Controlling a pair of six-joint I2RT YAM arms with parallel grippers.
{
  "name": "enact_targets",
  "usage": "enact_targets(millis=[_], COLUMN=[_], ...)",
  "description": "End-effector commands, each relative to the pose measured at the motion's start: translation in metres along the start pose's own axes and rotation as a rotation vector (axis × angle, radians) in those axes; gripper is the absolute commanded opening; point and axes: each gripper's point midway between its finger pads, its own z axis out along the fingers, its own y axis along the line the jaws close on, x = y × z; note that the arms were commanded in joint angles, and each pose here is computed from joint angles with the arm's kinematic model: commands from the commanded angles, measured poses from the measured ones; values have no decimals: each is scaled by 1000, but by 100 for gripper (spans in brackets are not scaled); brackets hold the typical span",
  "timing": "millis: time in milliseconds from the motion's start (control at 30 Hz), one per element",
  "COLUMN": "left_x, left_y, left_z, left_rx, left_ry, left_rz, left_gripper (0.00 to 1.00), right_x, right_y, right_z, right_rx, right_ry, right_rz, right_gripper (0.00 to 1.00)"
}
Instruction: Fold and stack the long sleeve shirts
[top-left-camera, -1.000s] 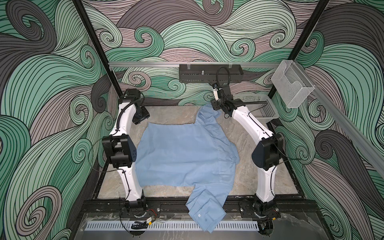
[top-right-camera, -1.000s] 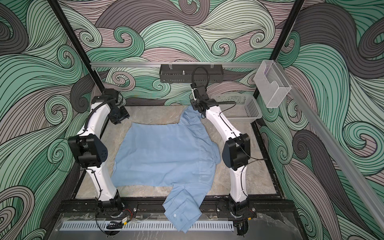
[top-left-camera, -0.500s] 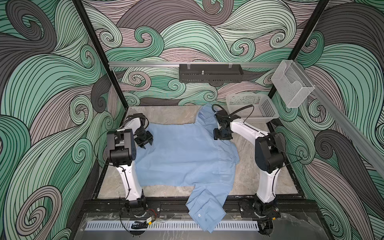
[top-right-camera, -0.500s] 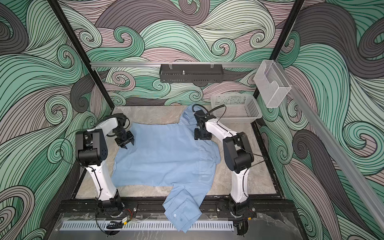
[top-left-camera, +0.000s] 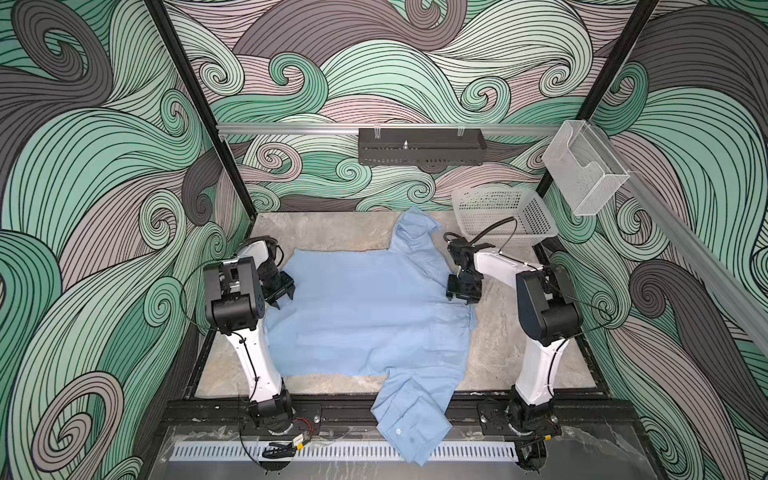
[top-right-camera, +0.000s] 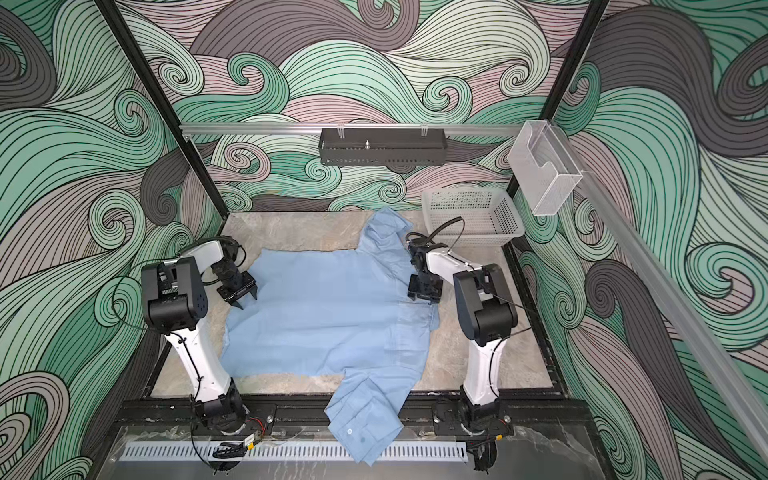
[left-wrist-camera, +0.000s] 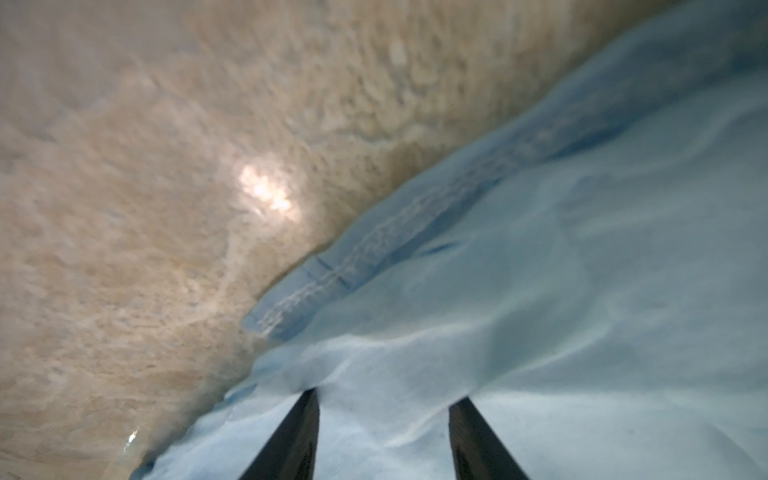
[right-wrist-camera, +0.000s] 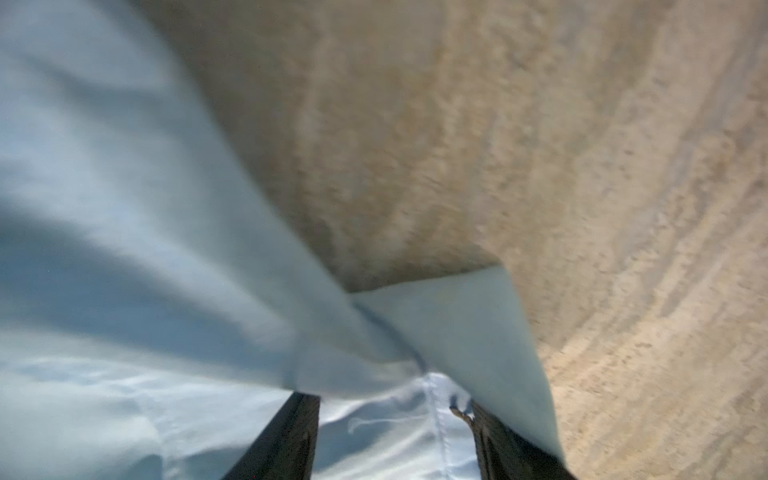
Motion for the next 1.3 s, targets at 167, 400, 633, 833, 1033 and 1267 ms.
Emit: enact_targets(millis=[167,400,633,833,1033,1267], left_x=[34,71,56,23,-16,-37], left_y=[-13,-6,-22,-43,-88,-135], left_z=[-60,-33,3,26,26,9], left_rx=[134,163,123,85,98,148], left_ry=[-86,-5,40,57,67,63], left_rz=[93,72,11,-32,-15,12], left_gripper=[56,56,54,54,54,54], right_x=[5,30,19,-3,-39,-86], right_y=[2,9,4,-2,-8,-3], right_z=[-47,-29,-1,10,10,5], right_rx=[-86,-91,-25,-6,-14,11], right_ry=[-94,-5,46,48,22,-34], right_rz=[-35,3,49,109,156,98], right_gripper=[65,65,61,60,60,60])
